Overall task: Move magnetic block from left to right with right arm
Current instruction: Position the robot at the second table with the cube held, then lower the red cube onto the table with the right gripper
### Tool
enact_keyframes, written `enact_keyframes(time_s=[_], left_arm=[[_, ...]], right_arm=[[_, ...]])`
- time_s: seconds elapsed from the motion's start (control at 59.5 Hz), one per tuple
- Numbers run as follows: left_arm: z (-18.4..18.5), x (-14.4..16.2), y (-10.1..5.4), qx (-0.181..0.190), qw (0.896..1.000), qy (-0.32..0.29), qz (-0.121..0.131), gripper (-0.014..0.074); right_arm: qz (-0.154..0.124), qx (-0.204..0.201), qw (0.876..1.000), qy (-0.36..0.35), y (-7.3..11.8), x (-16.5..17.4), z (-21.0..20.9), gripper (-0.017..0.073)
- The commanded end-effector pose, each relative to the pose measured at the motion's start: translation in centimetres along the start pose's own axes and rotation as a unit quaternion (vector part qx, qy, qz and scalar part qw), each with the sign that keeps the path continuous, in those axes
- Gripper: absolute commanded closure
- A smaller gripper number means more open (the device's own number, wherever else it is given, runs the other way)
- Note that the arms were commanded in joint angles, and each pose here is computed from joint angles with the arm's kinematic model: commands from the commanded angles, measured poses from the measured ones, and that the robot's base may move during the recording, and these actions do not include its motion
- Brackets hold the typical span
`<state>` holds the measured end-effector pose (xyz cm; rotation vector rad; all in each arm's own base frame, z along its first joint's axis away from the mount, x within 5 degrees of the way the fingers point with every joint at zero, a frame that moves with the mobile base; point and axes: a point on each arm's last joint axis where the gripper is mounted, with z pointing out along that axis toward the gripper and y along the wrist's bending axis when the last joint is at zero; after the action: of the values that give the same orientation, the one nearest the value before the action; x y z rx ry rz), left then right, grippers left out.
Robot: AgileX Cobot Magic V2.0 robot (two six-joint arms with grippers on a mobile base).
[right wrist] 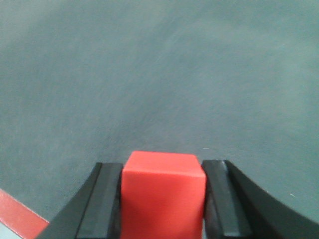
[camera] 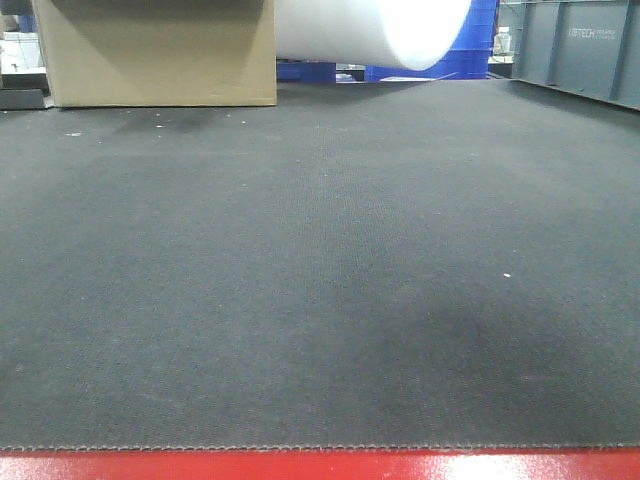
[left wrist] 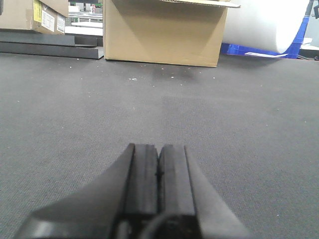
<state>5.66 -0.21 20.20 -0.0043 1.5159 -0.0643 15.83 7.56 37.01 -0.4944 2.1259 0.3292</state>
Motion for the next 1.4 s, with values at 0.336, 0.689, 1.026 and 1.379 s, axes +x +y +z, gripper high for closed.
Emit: enact_keyframes(time_s=[0.336,0.689,1.026,1.379], left_arm=[[-0.1,-0.6,0.0,0.001,0.999,-0.045,-0.002,0.0709],[-0.1,-0.6,0.0,0.001,0.999,-0.045,-0.002,0.0710],[-0.1,-0.6,0.0,0.001,0.999,-0.045,-0.002,0.0710],[-0.1,-0.6,0.0,0.001,0.999,-0.045,-0.002,0.0709]], right_arm=[[-0.046,-0.050,0.994,0.082,2.3,-4.6,12.8,0.0376],[-0.056,-0.051,0.981,0.176,2.7,-2.6,21.3,0.0376],[-0.055,-0.049,0.972,0.224,2.5,-0.3,24.4,0.0376],[-0.057,-0.055,0.971,0.226,2.7,-2.3,23.5,-0.0074]])
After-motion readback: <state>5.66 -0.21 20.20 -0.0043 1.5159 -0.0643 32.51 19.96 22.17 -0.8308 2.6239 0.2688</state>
